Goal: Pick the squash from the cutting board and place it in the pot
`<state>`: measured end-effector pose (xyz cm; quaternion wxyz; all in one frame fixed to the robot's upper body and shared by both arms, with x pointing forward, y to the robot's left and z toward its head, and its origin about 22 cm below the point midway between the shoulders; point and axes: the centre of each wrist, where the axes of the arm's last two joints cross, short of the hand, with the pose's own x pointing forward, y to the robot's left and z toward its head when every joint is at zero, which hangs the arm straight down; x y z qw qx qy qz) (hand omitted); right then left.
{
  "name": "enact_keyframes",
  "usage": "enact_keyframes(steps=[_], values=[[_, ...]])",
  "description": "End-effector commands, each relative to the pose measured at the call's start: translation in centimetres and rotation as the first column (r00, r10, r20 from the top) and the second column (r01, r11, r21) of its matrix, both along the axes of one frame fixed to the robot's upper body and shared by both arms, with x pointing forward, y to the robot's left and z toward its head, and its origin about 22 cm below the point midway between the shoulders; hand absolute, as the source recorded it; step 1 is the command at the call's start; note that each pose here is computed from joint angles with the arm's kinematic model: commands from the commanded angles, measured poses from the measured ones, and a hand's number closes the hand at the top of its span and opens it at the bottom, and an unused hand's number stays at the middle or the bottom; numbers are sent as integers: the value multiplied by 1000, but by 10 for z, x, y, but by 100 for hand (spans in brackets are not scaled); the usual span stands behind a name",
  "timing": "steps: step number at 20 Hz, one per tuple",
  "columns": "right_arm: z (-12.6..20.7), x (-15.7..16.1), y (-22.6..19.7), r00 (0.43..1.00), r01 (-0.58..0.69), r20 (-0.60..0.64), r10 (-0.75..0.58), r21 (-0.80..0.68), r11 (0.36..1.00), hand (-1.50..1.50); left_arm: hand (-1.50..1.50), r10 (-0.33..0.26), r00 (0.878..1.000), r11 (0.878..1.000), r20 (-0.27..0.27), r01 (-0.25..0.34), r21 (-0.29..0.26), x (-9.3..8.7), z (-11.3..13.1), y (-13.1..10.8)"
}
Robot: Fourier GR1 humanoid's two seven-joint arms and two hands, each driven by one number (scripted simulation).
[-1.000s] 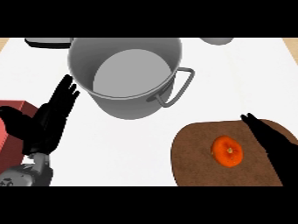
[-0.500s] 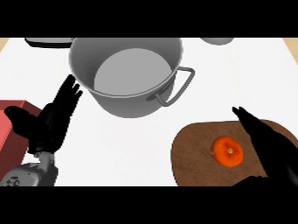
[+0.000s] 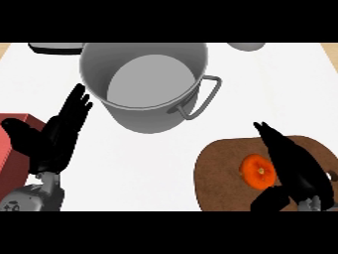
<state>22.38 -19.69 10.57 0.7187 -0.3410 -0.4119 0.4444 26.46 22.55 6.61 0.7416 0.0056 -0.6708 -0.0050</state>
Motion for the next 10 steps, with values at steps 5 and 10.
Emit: enact_keyframes(steps=[5, 10], values=[[-28, 0, 7, 991, 40, -124, -54, -111, 993, -150, 0, -5, 1000, 1000, 12, 5, -8, 6, -1, -4], [-37, 10, 5, 990, 19, -136, -38, -136, 990, -150, 0, 5, 1000, 1000, 0, -5, 10, 8, -5, -9]])
